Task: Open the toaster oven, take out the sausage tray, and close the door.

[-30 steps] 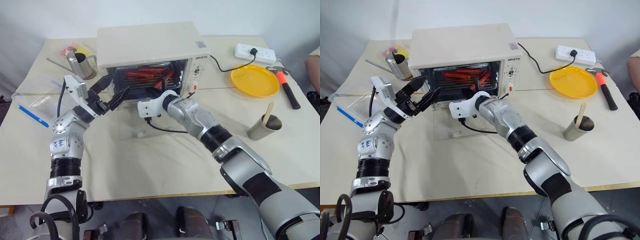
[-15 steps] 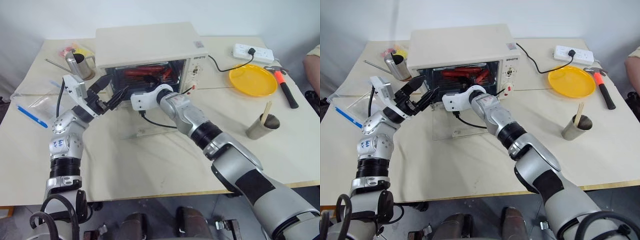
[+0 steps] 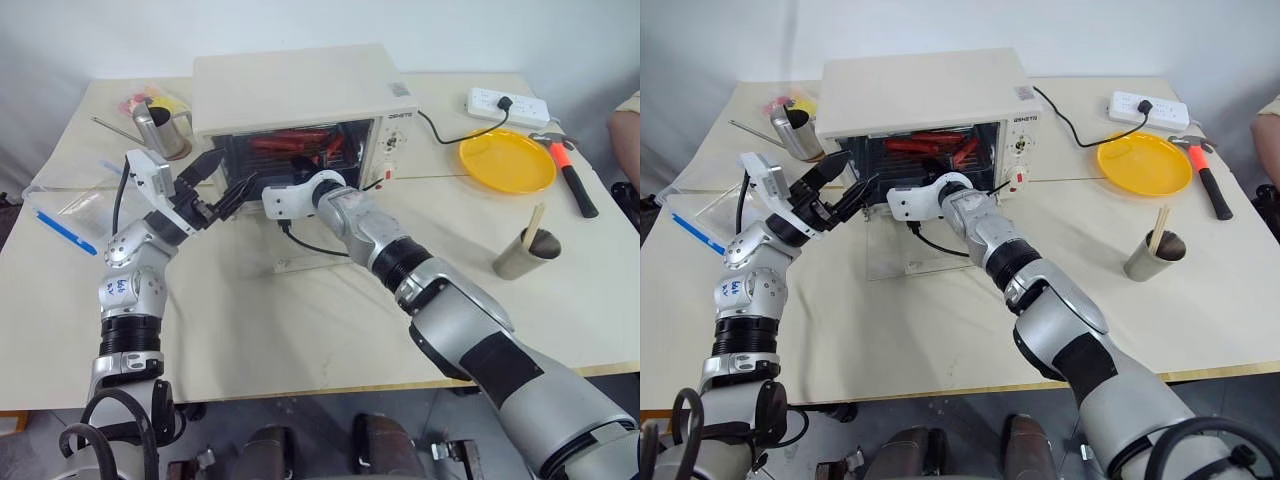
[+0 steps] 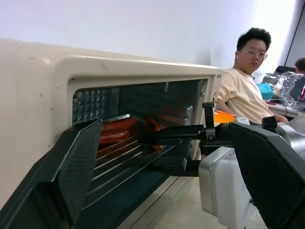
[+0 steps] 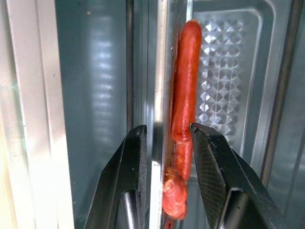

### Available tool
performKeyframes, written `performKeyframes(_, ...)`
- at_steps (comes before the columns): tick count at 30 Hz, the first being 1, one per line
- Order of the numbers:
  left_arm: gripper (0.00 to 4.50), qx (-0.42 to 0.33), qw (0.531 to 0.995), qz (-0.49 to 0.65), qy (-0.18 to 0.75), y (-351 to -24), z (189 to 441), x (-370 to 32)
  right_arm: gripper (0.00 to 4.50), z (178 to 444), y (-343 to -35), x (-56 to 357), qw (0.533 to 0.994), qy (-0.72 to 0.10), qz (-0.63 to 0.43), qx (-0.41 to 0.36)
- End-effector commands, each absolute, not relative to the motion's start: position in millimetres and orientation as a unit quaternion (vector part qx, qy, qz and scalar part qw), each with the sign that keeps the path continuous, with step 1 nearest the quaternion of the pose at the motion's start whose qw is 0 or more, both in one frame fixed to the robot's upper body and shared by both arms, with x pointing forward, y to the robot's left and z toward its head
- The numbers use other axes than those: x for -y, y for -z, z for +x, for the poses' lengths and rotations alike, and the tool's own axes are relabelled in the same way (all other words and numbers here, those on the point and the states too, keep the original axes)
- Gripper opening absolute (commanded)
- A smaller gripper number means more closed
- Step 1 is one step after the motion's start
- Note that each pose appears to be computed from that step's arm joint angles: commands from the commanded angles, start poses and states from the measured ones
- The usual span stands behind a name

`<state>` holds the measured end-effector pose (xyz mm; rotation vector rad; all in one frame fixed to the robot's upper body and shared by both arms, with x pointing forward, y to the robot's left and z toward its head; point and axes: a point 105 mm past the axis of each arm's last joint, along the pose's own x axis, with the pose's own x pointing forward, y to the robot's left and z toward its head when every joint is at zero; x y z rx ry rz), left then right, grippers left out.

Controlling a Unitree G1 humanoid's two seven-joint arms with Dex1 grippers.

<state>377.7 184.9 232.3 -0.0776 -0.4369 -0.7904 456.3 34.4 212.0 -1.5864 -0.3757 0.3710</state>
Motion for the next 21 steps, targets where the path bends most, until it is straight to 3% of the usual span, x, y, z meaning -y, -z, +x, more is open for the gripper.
performKeyframes(1, 4.5, 0.239, 0.899, -0.021, 0.367, -248.2, 373.7, -192.9, 1.45, 454.5, -230.1, -44.8, 0.675, -0.149, -0.696, 0.195)
performKeyframes(9, 4.5, 0.239, 0.899, -0.018, 0.366, -247.6, 372.5, -193.5, 1.45, 454.5, -223.4, -46.9, 0.659, -0.159, -0.709, 0.194)
performKeyframes(15, 4.5, 0.235, 0.901, -0.02, 0.363, -246.2, 373.0, -194.7, 0.02, 450.9, -220.5, -50.9, 0.667, -0.164, -0.697, 0.206)
performKeyframes(21, 4.5, 0.234, 0.903, -0.022, 0.361, -248.1, 376.8, -195.6, 0.02, 449.4, -230.1, -51.4, 0.669, -0.154, -0.69, 0.228)
